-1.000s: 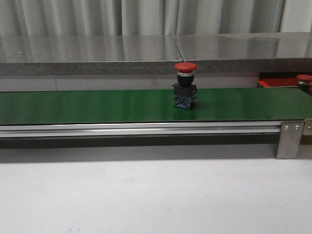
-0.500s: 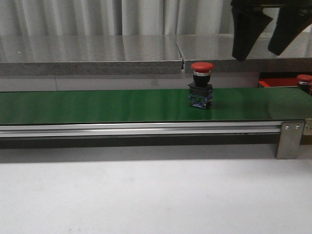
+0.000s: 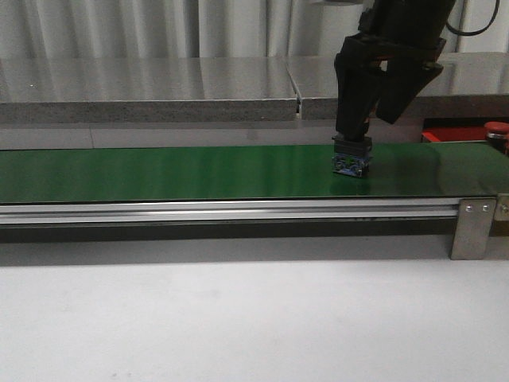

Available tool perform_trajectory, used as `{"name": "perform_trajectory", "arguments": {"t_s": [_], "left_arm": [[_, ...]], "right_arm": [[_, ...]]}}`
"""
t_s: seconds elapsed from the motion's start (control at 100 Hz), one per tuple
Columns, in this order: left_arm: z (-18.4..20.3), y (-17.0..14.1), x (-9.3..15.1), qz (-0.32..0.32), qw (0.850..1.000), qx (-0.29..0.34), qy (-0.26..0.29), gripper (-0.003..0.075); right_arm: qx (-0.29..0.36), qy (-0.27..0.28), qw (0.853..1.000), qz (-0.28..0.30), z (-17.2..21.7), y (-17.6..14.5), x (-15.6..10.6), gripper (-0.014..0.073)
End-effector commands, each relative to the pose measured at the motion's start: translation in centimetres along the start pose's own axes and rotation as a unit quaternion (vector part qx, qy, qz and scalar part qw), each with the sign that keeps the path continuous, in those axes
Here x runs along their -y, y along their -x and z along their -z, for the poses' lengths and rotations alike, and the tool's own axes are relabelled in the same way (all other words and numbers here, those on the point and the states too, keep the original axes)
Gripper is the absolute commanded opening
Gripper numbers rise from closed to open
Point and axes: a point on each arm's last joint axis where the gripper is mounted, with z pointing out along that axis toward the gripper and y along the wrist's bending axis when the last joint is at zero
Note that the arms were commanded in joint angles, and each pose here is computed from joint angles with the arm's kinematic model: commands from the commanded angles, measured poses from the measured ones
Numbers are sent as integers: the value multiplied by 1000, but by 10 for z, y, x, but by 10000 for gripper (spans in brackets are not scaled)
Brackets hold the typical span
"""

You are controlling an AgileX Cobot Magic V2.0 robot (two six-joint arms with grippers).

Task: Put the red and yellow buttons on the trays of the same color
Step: 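Close the right gripper on the red button and lift it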

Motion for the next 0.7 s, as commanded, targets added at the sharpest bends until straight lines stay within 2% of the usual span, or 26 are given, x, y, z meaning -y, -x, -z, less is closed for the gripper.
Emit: {"name": "perform_trajectory", "arguments": {"t_s": [0.0,0.07,0.11,0.26,0.38,0.47,0.55,0.69], "left_arm": [[3,14,1,4,999,44,-4,-19],[3,14,1,4,999,44,-4,-19],[3,14,1,4,999,44,-4,-19],[3,14,1,4,999,44,-4,-19],[3,14,1,4,999,44,-4,-19],[3,14,1,4,999,44,-4,-19],[3,14,1,4,999,44,-4,-19],[3,14,1,4,999,44,-4,-19]], "right_arm": [[59,-18,998,13,26,11,-1,612],[62,-20,998,13,24,12,0,582],[64,-21,998,12,23,13,0,536],[65,-22,998,12,19,13,1,272],[74,-27,997,11,22,14,2,128],[88,-34,995,13,29,16,2,80],[105,-41,994,7,39,17,0,70],[140,-54,988,-45,62,15,3,69]]}}
